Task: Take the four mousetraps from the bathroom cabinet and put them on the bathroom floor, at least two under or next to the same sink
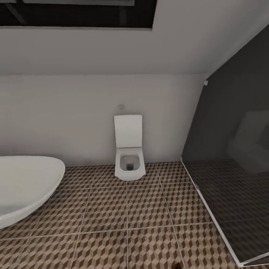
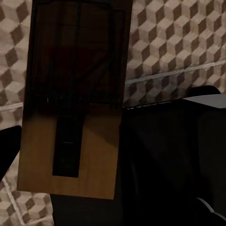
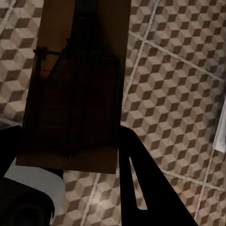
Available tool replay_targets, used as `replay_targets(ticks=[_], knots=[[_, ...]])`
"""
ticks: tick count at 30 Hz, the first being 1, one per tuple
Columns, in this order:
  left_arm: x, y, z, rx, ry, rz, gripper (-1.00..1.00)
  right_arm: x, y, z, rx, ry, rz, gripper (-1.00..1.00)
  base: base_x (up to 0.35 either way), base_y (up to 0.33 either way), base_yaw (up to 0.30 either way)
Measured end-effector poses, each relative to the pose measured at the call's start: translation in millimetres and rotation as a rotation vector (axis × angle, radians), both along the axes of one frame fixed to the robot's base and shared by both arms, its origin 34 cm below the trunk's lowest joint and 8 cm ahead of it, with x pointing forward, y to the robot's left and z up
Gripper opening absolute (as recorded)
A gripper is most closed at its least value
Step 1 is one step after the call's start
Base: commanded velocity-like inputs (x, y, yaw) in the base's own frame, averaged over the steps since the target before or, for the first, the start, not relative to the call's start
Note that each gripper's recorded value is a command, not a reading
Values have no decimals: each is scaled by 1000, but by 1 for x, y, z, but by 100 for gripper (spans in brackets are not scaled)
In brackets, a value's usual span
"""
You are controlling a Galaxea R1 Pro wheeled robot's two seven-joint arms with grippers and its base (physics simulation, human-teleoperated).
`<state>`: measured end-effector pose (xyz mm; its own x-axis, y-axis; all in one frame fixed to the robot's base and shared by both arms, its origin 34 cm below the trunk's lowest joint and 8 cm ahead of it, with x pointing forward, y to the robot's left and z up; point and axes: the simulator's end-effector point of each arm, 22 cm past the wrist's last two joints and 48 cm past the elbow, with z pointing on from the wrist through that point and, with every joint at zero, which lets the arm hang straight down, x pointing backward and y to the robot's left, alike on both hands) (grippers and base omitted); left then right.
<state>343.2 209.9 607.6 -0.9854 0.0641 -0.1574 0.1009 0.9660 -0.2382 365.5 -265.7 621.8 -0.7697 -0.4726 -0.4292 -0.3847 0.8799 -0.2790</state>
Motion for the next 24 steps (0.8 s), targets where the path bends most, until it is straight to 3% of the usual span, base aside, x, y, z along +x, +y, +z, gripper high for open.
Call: replay_targets(ticks=[24], knots=[[1, 2, 0, 3, -6, 1, -100, -1, 0, 0, 0, 2, 3, -100, 0, 0, 286]])
